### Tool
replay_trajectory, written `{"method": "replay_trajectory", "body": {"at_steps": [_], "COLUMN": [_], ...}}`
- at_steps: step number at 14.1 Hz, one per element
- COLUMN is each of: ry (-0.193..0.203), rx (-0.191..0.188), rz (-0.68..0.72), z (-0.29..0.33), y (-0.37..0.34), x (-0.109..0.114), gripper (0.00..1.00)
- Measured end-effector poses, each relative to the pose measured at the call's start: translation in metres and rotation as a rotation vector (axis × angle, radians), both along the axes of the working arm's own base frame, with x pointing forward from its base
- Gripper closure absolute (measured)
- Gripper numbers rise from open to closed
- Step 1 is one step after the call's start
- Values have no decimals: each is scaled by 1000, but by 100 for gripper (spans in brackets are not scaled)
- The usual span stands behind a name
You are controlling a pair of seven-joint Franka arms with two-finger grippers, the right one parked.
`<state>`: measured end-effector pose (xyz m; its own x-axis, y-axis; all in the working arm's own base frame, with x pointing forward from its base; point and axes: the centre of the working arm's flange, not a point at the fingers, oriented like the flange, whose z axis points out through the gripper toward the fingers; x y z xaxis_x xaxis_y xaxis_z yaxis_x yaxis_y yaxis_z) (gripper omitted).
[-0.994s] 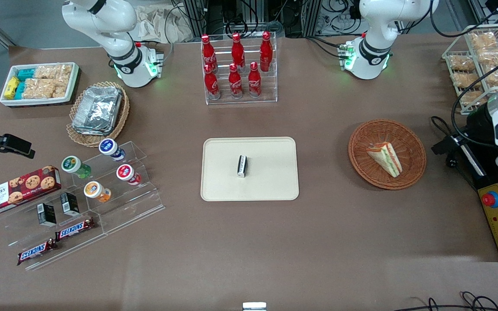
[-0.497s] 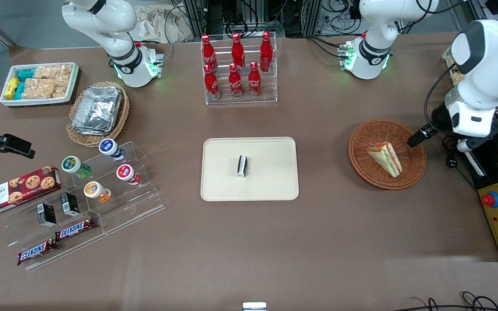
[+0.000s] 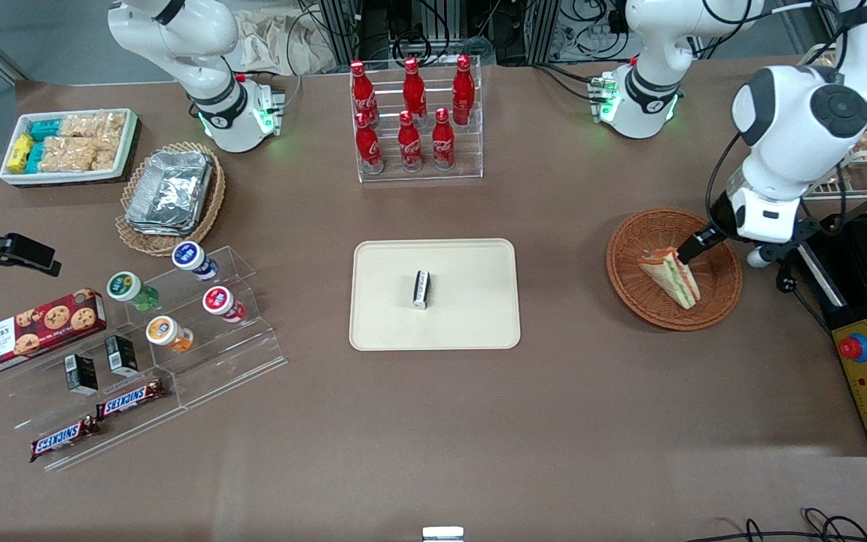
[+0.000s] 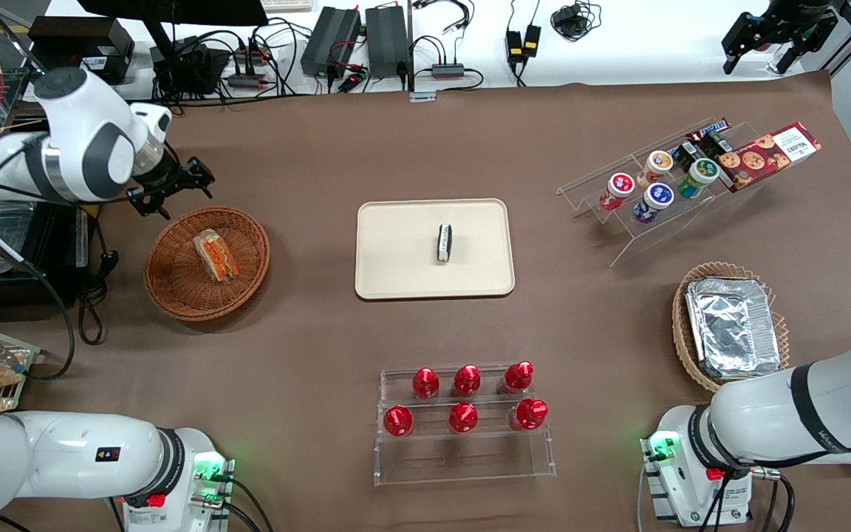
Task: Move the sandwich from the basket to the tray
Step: 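Lower the open left gripper around the sandwich's crust edge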
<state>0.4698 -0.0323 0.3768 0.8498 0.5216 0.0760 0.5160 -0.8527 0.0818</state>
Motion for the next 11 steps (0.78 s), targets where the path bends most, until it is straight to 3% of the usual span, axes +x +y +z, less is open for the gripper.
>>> {"method": "replay_trajectory", "body": {"at_steps": [3, 11], "ry": [-12, 31], "rx": [4, -1], "rz": [1, 95], "z": [-33, -83], "y": [1, 7], "x": [-6, -4], "gripper": [1, 1]}}
